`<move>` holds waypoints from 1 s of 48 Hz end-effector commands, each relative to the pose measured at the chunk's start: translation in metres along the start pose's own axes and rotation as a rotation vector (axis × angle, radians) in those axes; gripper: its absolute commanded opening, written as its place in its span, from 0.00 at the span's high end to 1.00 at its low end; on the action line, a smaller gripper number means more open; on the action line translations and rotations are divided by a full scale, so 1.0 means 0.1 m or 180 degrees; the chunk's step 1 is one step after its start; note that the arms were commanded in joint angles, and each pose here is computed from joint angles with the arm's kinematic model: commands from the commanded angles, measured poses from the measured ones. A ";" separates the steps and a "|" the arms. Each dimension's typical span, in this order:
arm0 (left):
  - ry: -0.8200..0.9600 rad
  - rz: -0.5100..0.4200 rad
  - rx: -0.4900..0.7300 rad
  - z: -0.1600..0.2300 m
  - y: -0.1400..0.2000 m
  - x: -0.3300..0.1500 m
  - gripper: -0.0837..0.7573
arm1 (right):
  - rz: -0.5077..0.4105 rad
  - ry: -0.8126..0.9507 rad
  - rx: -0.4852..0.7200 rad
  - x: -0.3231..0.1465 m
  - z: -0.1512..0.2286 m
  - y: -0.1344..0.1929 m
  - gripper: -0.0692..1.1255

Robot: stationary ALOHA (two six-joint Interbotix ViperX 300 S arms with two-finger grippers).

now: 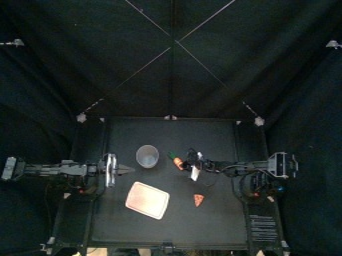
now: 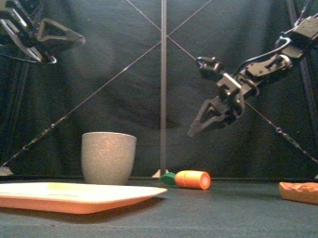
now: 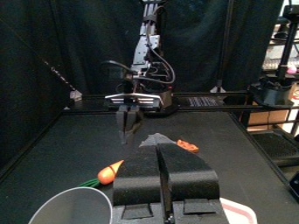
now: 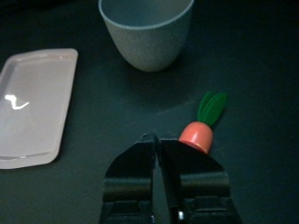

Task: Pick the carrot then place it in the grey bowl
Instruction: Pick the carrot

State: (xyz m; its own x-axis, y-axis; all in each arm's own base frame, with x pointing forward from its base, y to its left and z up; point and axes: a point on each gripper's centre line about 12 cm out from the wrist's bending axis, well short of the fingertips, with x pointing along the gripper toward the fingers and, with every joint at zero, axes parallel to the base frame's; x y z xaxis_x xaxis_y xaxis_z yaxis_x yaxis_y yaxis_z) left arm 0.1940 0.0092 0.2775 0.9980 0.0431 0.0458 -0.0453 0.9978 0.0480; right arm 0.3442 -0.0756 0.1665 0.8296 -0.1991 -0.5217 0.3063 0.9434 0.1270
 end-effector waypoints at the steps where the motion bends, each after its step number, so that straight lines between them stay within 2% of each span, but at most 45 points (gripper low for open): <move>1: -0.0064 -0.0009 0.0010 0.07 0.00 0.01 0.94 | -0.0011 0.0067 0.0017 0.13 0.10 0.00 0.35; 8: -0.0064 -0.0013 0.0024 0.07 0.00 0.01 0.94 | -0.0044 0.0165 0.0031 0.22 0.11 -0.03 0.13; 12: -0.0064 -0.0009 0.0029 0.07 0.00 0.01 0.94 | -0.0058 0.0192 0.0039 0.25 0.10 -0.05 0.06; 27: -0.0059 -0.0020 0.0047 0.06 -0.01 0.01 0.94 | -0.0226 0.0457 0.0135 0.33 -0.11 -0.27 0.06; 48: -0.0054 -0.0017 0.0052 0.06 -0.01 0.01 0.94 | -0.0269 0.0750 0.0159 0.46 -0.31 -0.32 0.08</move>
State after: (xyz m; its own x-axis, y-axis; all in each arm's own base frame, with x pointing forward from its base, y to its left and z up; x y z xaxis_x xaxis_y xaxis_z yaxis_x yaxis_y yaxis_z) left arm 0.1938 0.0084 0.2763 0.9984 0.0376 0.0426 -0.0402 0.9973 0.0613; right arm 0.3518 -0.1032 0.1031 0.6496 -0.1946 -0.7349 0.3956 0.9120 0.1082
